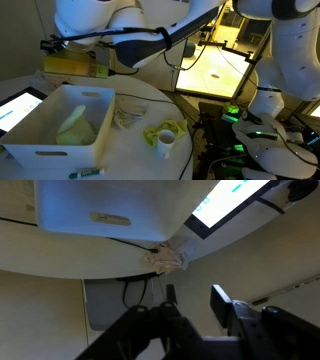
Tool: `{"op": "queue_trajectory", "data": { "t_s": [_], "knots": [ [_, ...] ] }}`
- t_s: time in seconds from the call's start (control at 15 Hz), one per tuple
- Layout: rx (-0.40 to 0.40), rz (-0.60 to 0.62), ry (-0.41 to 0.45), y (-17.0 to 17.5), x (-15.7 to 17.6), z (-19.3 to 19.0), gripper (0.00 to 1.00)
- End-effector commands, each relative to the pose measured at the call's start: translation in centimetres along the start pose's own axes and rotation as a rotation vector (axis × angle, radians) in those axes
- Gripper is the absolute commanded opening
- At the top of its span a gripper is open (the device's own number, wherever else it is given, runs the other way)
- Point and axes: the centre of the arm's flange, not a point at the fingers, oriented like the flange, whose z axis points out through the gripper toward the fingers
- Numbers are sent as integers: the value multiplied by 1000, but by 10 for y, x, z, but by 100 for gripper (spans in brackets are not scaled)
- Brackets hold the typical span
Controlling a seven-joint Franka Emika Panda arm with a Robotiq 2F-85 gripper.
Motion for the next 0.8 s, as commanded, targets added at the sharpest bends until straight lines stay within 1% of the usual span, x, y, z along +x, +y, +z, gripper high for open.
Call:
{"op": "queue_trajectory", "data": {
  "t_s": [0.0, 0.2, 0.27, 0.33, 0.4, 0.47, 0.73],
  "knots": [
    [-16, -48, -34, 17, 22, -3, 73],
    [-46, -82, -107, 47, 34, -15, 96],
    [-51, -105, -141, 57, 36, -20, 100],
    [-70, -116, -166, 69, 37, -28, 100],
    [-72, -137, -198, 81, 38, -36, 100],
    [-81, -176, -246, 92, 36, -44, 100],
    [-131, -309, -406, 137, 17, -68, 100]
  ]
}}
